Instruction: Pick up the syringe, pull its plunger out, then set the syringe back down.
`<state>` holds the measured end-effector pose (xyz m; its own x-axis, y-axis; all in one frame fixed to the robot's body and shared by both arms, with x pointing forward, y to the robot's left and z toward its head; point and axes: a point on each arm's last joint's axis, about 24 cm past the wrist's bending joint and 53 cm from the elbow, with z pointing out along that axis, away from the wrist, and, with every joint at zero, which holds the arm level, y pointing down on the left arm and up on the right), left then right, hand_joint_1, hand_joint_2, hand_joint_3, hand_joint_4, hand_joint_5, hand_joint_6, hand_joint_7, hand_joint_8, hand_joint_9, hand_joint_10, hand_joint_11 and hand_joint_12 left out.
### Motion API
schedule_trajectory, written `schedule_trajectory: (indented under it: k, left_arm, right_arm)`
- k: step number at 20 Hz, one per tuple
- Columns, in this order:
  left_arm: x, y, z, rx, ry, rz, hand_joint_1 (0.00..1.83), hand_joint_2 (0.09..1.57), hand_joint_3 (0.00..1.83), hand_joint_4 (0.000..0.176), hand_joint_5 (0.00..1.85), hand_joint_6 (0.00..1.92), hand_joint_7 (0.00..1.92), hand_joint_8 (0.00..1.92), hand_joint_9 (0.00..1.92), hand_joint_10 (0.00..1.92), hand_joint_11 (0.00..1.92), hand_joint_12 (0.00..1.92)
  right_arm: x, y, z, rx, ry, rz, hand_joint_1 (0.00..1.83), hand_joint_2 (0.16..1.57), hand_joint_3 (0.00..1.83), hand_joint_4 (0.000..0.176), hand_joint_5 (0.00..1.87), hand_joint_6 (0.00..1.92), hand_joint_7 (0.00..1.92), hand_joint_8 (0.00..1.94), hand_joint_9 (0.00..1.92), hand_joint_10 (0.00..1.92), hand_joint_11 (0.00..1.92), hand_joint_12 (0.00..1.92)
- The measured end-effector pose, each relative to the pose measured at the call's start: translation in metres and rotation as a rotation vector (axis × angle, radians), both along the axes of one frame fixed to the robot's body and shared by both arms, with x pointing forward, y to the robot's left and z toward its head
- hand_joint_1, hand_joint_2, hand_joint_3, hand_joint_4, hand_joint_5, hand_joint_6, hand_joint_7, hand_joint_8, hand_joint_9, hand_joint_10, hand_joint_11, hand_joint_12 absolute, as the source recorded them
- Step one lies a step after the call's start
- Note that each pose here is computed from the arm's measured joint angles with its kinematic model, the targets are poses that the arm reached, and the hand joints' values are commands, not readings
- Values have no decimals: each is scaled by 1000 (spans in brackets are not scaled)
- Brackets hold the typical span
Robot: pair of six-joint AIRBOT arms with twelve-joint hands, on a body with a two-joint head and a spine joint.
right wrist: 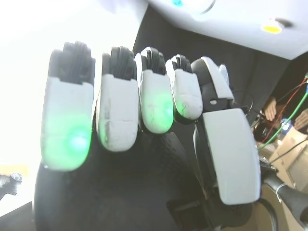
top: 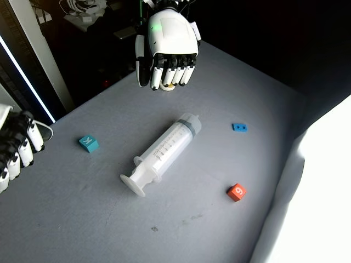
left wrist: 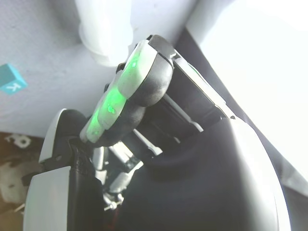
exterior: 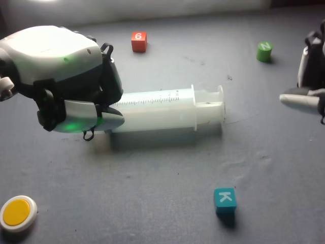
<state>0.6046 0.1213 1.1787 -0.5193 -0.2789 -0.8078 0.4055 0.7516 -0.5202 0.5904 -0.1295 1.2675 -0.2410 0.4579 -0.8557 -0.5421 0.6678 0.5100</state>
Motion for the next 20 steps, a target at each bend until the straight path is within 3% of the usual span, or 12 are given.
schedule_trajectory:
  k: [2, 4, 11, 12, 16, 18, 20]
  left_arm:
    - [0, 0, 0, 1, 0, -1, 0, 1046, 160, 0, 32, 33, 27, 36, 12, 19, 0, 5]
    - [1, 2, -3, 11, 6, 0, 0, 1120, 38, 0, 19, 0, 17, 0, 0, 0, 0, 0]
    - [1, 1, -1, 14, 1, -2, 0, 1127, 22, 0, 50, 8, 41, 7, 22, 7, 9, 4]
    - [0, 2, -3, 22, 6, -4, 79, 1117, 13, 0, 46, 5, 46, 8, 30, 9, 25, 12]
    - [5, 0, -6, 23, 20, 25, 964, 838, 0, 0, 0, 0, 1, 0, 0, 0, 2, 4]
    - [14, -5, -5, -6, 17, 60, 1099, 810, 0, 0, 0, 0, 0, 0, 0, 0, 12, 6]
    - [22, -10, -6, -17, 11, 78, 1183, 831, 0, 0, 0, 0, 0, 0, 0, 0, 1, 2]
  right_arm:
    - [3, -4, -2, 34, 37, -24, 176, 1068, 120, 0, 71, 57, 61, 58, 38, 58, 0, 66]
    - [4, -4, 0, 31, 35, -27, 167, 1130, 16, 0, 67, 0, 63, 1, 45, 6, 0, 31]
    - [4, 4, 18, 45, -19, -14, 164, 1131, 2, 0, 71, 5, 55, 4, 43, 2, 8, 17]
    - [4, 4, 16, 42, -11, -14, 168, 1133, 3, 0, 72, 5, 54, 3, 38, 0, 4, 16]
    - [8, -2, 15, 83, 22, -35, 183, 1124, 0, 0, 74, 3, 64, 4, 43, 2, 14, 27]
    - [11, -7, 16, 161, 68, -37, 192, 1124, 0, 0, 83, 5, 67, 4, 49, 3, 14, 31]
    - [13, -12, 16, 188, 80, -44, 211, 1125, 0, 0, 86, 3, 70, 2, 55, 3, 11, 36]
